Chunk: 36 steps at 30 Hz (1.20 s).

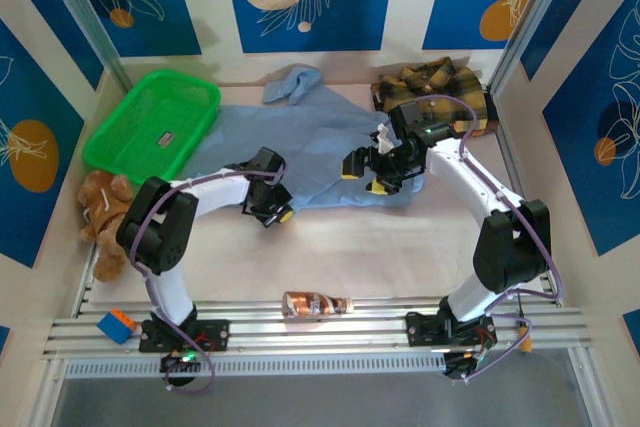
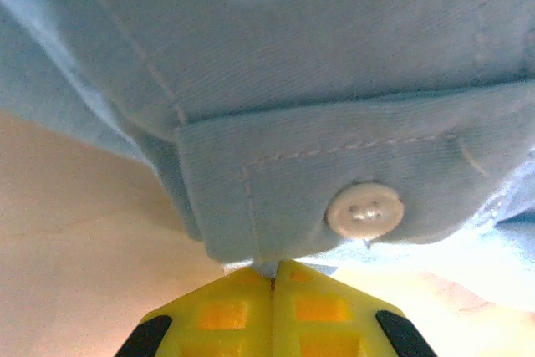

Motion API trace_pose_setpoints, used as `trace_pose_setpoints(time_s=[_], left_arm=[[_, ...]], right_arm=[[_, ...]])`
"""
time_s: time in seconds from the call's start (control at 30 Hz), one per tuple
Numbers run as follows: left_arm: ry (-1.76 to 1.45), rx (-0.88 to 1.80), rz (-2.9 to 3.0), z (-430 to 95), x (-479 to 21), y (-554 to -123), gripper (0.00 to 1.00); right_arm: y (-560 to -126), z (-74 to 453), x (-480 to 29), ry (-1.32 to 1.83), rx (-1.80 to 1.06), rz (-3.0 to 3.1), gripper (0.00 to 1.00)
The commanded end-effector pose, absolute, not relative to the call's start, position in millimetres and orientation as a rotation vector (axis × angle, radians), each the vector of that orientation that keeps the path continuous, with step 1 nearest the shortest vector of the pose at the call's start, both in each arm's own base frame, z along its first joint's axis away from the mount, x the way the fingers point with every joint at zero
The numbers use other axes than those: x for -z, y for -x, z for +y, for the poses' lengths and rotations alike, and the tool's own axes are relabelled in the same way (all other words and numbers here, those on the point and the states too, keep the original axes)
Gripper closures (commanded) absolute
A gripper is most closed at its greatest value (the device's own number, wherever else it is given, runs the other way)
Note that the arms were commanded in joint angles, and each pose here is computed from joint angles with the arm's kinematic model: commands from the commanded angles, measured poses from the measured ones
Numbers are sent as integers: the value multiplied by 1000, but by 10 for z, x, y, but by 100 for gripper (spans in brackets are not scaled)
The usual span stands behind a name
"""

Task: Fold and stack the long sleeve shirts

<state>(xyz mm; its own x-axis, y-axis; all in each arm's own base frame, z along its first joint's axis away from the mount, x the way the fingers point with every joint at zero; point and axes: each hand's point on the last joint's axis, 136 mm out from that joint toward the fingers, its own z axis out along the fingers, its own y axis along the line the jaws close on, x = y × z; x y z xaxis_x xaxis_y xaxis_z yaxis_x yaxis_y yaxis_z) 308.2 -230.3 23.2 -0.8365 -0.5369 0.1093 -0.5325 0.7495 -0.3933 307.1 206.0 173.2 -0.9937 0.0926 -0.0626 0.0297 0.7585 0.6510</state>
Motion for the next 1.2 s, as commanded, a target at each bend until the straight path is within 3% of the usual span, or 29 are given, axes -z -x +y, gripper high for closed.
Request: trace_pose_setpoints(time_s=[0.0,0.37,0.87,1.17], left_arm=[[623,544,2943,-2212,-465,-3153,100],[160,148,3048,-1497,-941,-2952,100],[55,-119,3020,-728,-1055,-3436,100],[39,-182,3065,-506,-912,-3384,100]], right_arm=[[-3044,2009,-1804,-85,-1081,2831,4],[-3201,1926,-1845,-102,-1057,2798,0],[-3242,2015,-1835,-58,-1033,2793,1],[-3248,2033,-1753,-73,-1018,2820,1]])
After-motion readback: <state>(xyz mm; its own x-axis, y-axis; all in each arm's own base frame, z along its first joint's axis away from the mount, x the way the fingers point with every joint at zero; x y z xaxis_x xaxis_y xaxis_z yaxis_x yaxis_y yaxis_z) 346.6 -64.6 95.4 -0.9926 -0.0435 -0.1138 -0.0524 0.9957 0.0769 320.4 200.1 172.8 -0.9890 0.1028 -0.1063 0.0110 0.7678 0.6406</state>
